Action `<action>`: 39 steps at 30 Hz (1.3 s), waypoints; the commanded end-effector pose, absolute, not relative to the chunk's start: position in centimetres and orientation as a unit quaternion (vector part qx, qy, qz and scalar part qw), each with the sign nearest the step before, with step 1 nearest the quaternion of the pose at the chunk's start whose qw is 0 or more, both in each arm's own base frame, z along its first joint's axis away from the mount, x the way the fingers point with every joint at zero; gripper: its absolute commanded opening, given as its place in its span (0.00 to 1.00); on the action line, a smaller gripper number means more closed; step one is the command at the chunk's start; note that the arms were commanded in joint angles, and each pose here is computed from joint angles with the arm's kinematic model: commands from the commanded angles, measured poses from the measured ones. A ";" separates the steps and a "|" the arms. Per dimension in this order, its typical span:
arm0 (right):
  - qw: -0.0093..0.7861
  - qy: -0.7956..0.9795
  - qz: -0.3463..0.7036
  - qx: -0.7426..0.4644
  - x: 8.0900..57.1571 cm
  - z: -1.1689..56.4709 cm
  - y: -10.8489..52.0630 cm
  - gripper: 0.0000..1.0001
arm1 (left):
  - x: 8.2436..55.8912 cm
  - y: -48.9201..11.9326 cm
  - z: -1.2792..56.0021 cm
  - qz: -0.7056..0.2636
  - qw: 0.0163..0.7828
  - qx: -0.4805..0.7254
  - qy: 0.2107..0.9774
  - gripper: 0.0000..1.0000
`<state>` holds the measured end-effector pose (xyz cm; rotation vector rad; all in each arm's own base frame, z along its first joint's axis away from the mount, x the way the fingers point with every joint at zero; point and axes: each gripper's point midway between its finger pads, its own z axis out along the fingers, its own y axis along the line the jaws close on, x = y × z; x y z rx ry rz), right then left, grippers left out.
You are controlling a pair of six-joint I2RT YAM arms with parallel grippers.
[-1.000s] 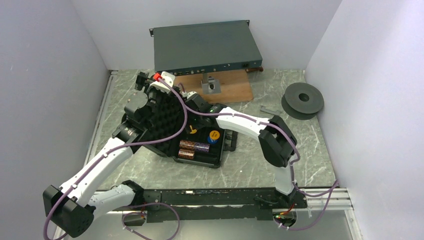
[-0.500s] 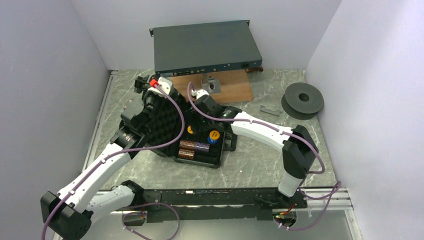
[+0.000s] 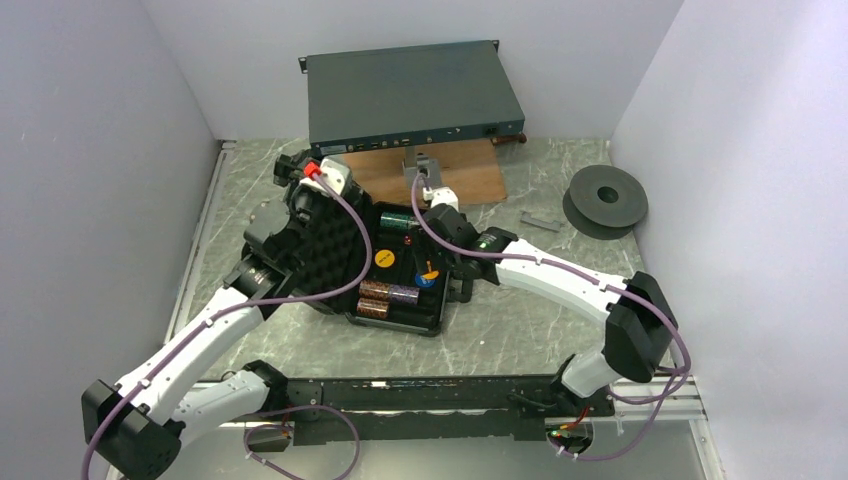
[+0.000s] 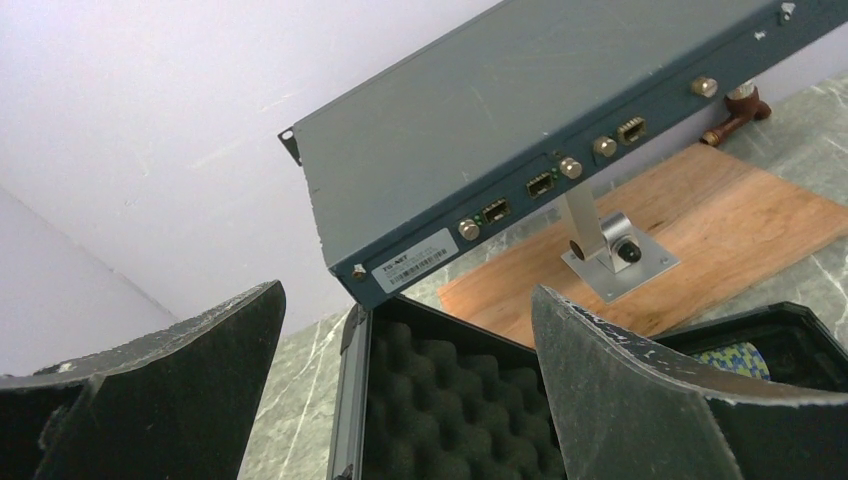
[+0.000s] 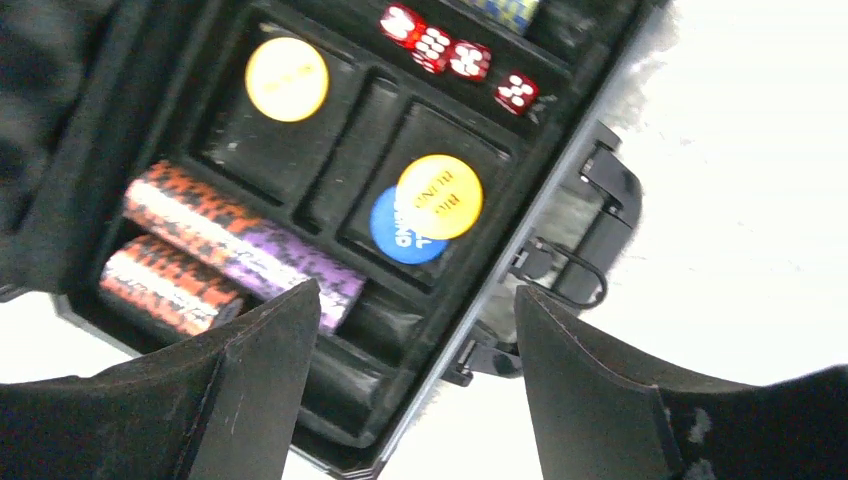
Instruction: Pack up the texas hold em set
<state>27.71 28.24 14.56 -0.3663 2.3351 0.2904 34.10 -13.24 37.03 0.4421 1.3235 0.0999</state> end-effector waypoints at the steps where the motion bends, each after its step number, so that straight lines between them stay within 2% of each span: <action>1: 0.372 0.921 0.083 -0.080 28.7 14.1 24.5 0.72 | 33.8 -13.8 37.9 0.053 0.779 0.209 0.589 1.00; 7: 0.338 0.937 0.080 -0.044 29.3 12.1 22.5 0.65 | 33.7 -14.7 37.7 0.044 0.773 0.215 0.596 1.00; 12: 0.325 0.941 0.083 -0.048 29.7 11.1 22.6 0.62 | 32.5 -15.4 36.5 -0.013 0.735 0.217 0.643 1.00; 19: 0.306 0.946 0.093 -0.059 30.9 9.2 23.7 0.60 | 29.9 -10.4 35.5 -0.033 0.682 0.144 0.716 1.00; 24: 0.288 0.950 0.099 -0.065 31.3 7.9 24.4 0.58 | 28.1 -4.6 34.8 0.003 0.642 0.056 0.765 1.00; 29: 0.278 0.953 0.096 -0.069 31.0 6.8 24.2 0.56 | 27.7 -2.5 34.5 -0.021 0.616 0.010 0.787 1.00; 35: 0.262 0.956 0.105 -0.077 30.3 5.9 24.3 0.51 | 28.8 -2.3 31.7 -0.126 0.564 -0.004 0.816 1.00; 39: 0.255 0.958 0.109 -0.078 29.6 5.3 24.0 0.50 | 29.6 -2.2 30.4 -0.171 0.555 -0.012 0.814 1.00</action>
